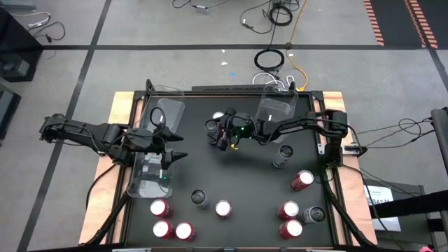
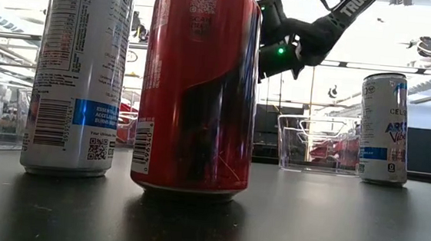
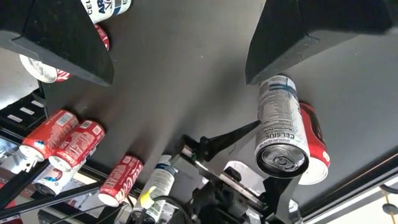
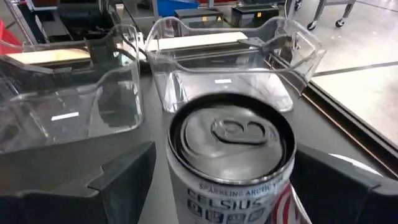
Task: Sort soda cans
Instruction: Move the top left white soda can to the bottom middle of the table, then move the top red soda can to the middle right of the table
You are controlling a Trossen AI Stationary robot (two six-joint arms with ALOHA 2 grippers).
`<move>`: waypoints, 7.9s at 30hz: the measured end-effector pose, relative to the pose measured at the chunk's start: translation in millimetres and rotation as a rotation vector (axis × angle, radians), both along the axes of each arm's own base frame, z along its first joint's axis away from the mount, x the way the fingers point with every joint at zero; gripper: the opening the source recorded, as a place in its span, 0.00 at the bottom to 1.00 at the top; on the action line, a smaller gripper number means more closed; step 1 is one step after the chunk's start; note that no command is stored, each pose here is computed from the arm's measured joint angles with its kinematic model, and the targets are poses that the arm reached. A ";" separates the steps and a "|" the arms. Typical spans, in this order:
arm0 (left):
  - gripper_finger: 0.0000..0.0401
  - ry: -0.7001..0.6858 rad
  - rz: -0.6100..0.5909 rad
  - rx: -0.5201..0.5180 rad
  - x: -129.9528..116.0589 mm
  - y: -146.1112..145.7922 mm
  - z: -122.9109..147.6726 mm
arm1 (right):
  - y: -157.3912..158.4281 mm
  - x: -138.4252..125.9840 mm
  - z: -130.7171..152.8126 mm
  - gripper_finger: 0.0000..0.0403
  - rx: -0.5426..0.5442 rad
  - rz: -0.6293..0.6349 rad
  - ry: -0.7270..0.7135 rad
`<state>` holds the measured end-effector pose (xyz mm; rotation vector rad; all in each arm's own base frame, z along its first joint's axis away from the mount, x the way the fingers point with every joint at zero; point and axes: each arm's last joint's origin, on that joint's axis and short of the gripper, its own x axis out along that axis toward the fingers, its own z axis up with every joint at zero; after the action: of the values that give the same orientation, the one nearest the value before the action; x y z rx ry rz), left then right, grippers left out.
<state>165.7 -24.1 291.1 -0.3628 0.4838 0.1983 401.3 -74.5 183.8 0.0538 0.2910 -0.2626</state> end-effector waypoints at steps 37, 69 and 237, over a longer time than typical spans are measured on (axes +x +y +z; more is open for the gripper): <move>0.93 0.000 -0.012 -0.035 0.0 -0.8 0.0 | 58.1 -85.6 128.6 0.59 0.196 -0.127 -0.046; 0.93 0.000 -0.014 -0.035 0.0 -0.8 -0.1 | 271.0 -150.0 44.9 0.60 0.289 -0.333 0.021; 0.93 -0.022 -0.060 0.061 1.4 -0.8 2.8 | -70.4 47.1 53.2 0.94 0.563 -0.517 0.659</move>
<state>167.1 -25.0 293.9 -0.2903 0.4650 0.1504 448.4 -144.9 237.0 0.6122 1.0065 -0.7077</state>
